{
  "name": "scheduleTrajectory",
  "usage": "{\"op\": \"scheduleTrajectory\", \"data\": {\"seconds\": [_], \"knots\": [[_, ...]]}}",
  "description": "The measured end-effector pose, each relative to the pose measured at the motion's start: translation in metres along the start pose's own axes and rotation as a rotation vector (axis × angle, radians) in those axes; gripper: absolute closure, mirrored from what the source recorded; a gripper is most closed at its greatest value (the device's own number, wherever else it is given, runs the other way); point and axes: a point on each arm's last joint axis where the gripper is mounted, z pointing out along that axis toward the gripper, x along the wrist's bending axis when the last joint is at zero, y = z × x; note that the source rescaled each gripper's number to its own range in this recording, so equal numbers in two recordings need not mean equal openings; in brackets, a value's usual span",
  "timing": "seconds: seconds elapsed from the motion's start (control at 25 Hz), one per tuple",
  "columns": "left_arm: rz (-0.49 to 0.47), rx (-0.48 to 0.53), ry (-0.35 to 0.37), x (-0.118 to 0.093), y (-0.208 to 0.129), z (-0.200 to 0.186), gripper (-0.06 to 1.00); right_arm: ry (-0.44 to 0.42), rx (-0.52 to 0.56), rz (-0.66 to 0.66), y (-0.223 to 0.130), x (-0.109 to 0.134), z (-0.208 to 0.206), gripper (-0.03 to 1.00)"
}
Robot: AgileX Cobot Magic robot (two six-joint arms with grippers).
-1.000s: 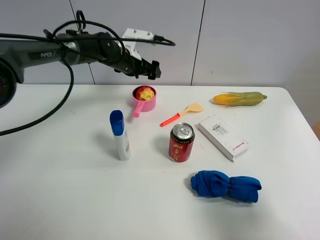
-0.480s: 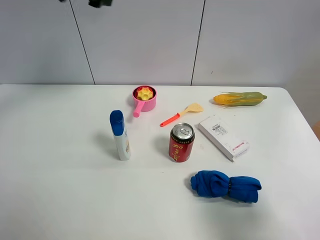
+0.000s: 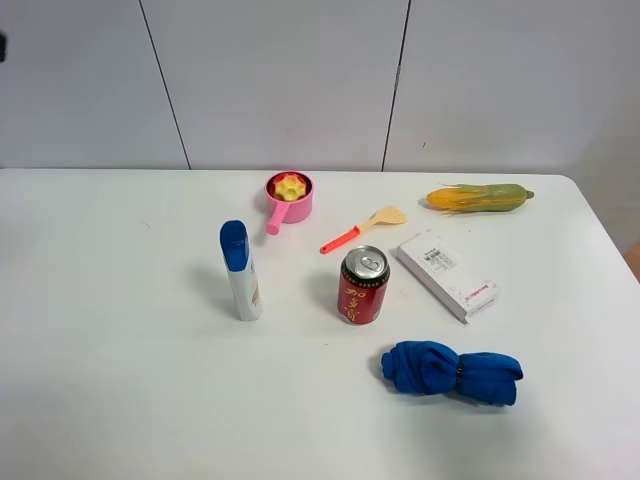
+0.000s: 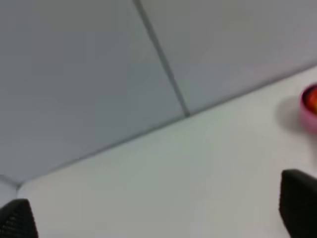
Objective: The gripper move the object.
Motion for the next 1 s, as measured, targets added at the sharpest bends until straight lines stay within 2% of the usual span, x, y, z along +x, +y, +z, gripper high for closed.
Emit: {"op": "scheduleTrajectory", "data": {"seconds": [0.04,0.12,0.16,0.2,0.28,0.44,0.68,0.88,1.0], "knots": [[0.000,0.000,0.000,0.000,0.000,0.000,-0.05,0.000,0.000,0.000,0.000,0.000,0.000,-0.03],[-0.033,-0.004,0.029,-0.004,-0.035,-0.028,-0.05,0.000,0.000,0.000,0.000,0.000,0.000,-0.03],[-0.062,-0.007,0.039,-0.013,-0.068,-0.051,-0.05,0.000,0.000,0.000,0.000,0.000,0.000,-0.03],[-0.079,-0.015,0.043,-0.017,-0.085,-0.062,-0.05,0.000,0.000,0.000,0.000,0.000,0.000,-0.03],[-0.113,0.008,0.042,-0.027,-0.116,-0.076,-0.06,0.000,0.000,0.000,0.000,0.000,0.000,-0.03],[-0.168,0.002,0.047,-0.039,-0.159,-0.094,-0.06,0.000,0.000,0.000,0.000,0.000,0.000,-0.03],[-0.236,-0.062,0.050,-0.046,-0.180,-0.108,-0.06,0.000,0.000,0.000,0.000,0.000,0.000,-0.03],[-0.305,0.016,-0.013,-0.055,-0.192,-0.106,-0.06,0.000,0.000,0.000,0.000,0.000,0.000,-0.03],[-0.306,-0.002,-0.022,-0.056,-0.195,-0.109,-0.06,0.000,0.000,0.000,0.000,0.000,0.000,-0.03]]}}
